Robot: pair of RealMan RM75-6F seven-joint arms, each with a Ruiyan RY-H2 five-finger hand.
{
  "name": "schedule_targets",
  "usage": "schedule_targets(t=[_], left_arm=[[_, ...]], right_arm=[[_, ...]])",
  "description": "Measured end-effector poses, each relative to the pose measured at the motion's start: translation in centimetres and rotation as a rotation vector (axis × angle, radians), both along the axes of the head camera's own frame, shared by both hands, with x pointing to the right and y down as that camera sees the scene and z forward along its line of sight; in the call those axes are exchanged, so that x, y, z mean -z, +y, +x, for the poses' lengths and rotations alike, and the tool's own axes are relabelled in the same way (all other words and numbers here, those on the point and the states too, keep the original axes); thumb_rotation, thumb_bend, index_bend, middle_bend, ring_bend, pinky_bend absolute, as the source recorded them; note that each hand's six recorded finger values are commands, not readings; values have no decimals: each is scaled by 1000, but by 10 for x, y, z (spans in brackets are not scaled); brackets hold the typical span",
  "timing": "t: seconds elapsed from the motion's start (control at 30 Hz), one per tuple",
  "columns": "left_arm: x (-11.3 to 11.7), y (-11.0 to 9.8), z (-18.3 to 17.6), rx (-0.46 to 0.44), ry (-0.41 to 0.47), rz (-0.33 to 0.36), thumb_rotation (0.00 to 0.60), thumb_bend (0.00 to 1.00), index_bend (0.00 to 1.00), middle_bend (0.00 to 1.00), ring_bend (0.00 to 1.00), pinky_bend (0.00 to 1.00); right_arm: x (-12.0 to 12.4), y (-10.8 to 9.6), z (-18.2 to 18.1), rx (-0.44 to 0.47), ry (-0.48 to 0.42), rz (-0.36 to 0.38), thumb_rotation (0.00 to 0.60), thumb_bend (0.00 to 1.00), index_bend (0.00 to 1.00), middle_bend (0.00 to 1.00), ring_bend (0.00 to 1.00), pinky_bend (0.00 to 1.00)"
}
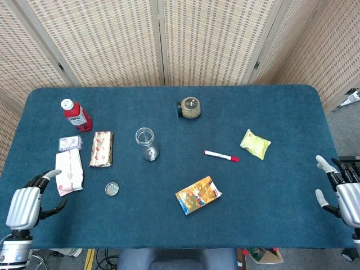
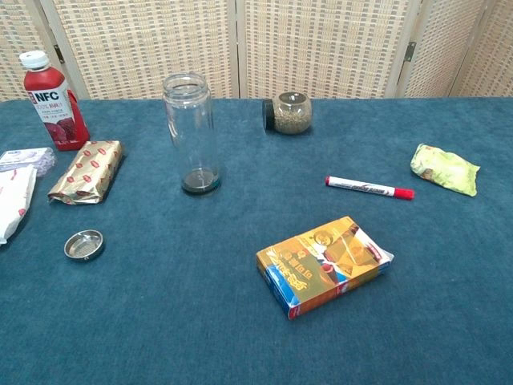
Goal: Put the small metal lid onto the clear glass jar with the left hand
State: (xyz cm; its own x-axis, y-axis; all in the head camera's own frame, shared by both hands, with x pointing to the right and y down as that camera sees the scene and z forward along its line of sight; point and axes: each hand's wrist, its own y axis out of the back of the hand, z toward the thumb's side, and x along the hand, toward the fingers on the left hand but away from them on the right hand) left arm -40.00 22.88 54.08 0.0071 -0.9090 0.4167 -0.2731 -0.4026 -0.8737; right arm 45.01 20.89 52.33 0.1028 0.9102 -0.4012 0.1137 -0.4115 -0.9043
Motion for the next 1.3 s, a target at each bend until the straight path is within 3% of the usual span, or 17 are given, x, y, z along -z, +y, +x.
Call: schedule_targets(t=[0.33, 0.6, 0.83, 0.97, 1.13, 1.3], left_arm=[[-4, 1, 3, -37, 8, -19, 600, 258, 235, 250, 275, 368], [-15, -13, 18, -180, 36, -31, 600, 259, 260, 270, 329, 372], [-35, -26, 38, -318, 76, -76, 600, 259, 284, 466, 492, 574], [-52, -33, 51, -404, 81, -116, 600, 259, 321, 697, 657, 734], [-75, -42, 63, -489, 63, -149, 600, 259, 372, 876, 824, 950], [-99, -46, 70, -538, 22, -194, 600, 258, 439, 962, 913, 1000]], right_arm=[[4, -1, 0, 3, 6, 14, 600, 421, 49, 238, 70, 129], [15, -6, -1, 5, 20, 44, 600, 421, 49, 238, 70, 129], [16, -6, -2, 5, 25, 45, 600, 421, 49, 238, 70, 129], [16, -6, -3, 6, 26, 41, 600, 421, 49, 238, 70, 129], [16, -5, -3, 4, 28, 38, 600, 421, 49, 238, 70, 129], [15, -3, -1, -4, 32, 33, 600, 421, 49, 238, 70, 129]])
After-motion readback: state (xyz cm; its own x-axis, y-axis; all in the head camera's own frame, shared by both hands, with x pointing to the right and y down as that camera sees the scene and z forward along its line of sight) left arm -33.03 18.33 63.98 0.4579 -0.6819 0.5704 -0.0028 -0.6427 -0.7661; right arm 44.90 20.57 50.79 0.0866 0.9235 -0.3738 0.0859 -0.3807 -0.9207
